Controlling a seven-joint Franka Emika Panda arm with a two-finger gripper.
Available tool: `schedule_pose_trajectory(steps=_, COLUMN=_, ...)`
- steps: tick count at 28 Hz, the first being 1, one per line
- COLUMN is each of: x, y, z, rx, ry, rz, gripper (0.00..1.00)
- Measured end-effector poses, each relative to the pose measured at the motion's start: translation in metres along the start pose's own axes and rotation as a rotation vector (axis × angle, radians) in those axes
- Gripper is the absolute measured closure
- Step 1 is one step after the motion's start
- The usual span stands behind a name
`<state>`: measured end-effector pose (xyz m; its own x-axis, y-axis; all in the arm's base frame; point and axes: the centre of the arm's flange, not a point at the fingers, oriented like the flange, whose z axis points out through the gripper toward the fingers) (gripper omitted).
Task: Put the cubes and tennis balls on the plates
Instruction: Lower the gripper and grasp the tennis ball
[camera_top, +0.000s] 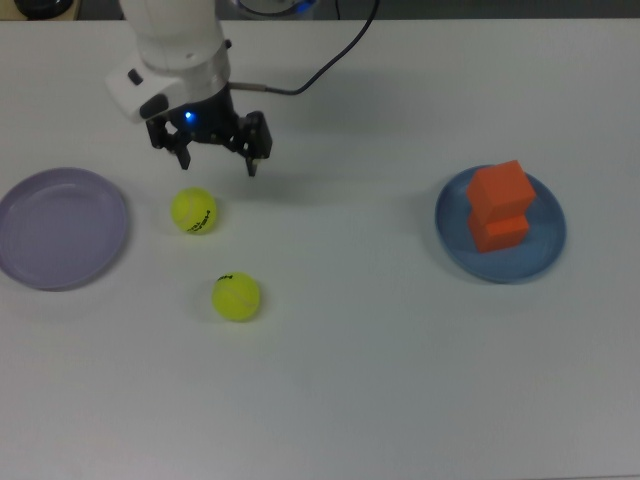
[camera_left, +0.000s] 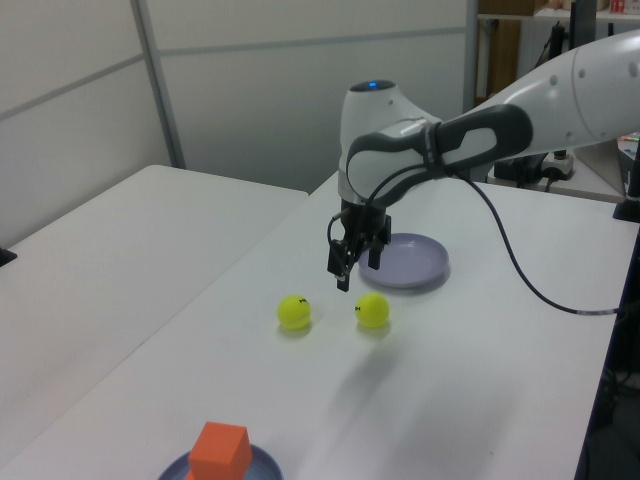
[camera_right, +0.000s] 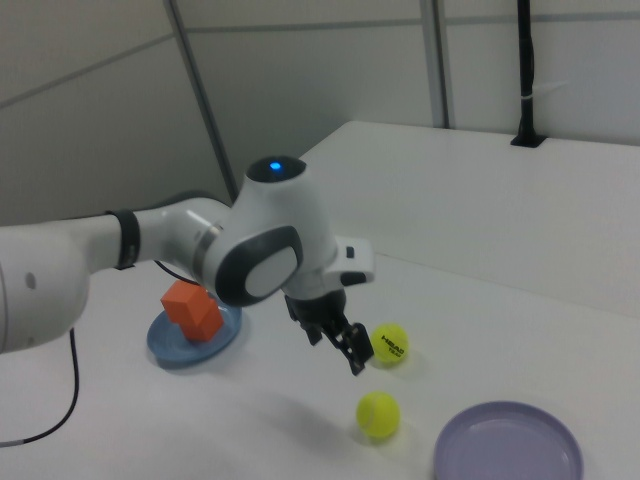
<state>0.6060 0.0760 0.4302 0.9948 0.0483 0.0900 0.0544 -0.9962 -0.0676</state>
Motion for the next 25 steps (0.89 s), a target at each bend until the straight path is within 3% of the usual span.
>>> schedule_pose_trajectory(steps=15, x=0.011, y=0.039, z=0.067, rx=-0.043, ry=-0.034, rz=0.026, gripper=0.00)
schedule_pose_trajectory(steps=25, x=0.011, y=0.051, z=0.077, rx=-0.050, ry=-0.050, rz=0.025, gripper=0.00)
